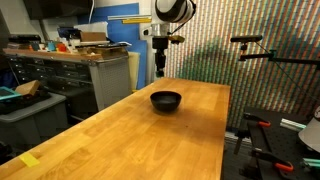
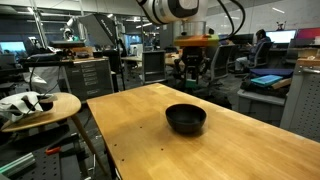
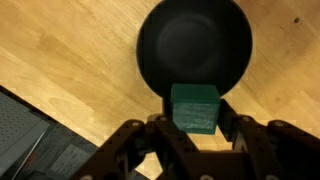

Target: Place the green block inside the black bowl

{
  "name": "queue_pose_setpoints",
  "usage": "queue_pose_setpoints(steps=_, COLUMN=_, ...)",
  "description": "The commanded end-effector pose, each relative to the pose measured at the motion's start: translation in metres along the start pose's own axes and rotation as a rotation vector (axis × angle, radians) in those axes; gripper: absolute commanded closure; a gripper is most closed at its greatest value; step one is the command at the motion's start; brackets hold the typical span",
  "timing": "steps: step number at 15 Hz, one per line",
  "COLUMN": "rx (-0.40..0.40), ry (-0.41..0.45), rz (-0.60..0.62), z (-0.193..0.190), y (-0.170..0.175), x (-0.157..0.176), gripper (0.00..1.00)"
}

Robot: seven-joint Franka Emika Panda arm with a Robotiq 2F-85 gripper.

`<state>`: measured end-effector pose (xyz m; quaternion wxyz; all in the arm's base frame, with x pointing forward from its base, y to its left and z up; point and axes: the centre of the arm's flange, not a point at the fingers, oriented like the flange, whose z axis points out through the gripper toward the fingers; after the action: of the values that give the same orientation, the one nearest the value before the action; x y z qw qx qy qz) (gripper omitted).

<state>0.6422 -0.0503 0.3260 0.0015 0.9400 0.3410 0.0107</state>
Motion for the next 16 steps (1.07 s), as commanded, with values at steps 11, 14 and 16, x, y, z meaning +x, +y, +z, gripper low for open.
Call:
queue_pose_setpoints(steps=11, rx=-0.074, ry=0.077, rz=0.107, z=0.098, y=-0.089, x=-0.015, gripper=0.78)
queue_pose_setpoints(steps=14, rx=-0.103, ry=0.098, rz=0.129, z=0.105, y=-0.088, x=-0.021, gripper=0.78)
queue_pose_setpoints(steps=16, rx=-0.12, ry=0.098, rz=0.134, z=0.11, y=-0.089, x=-0.025, gripper=0.78)
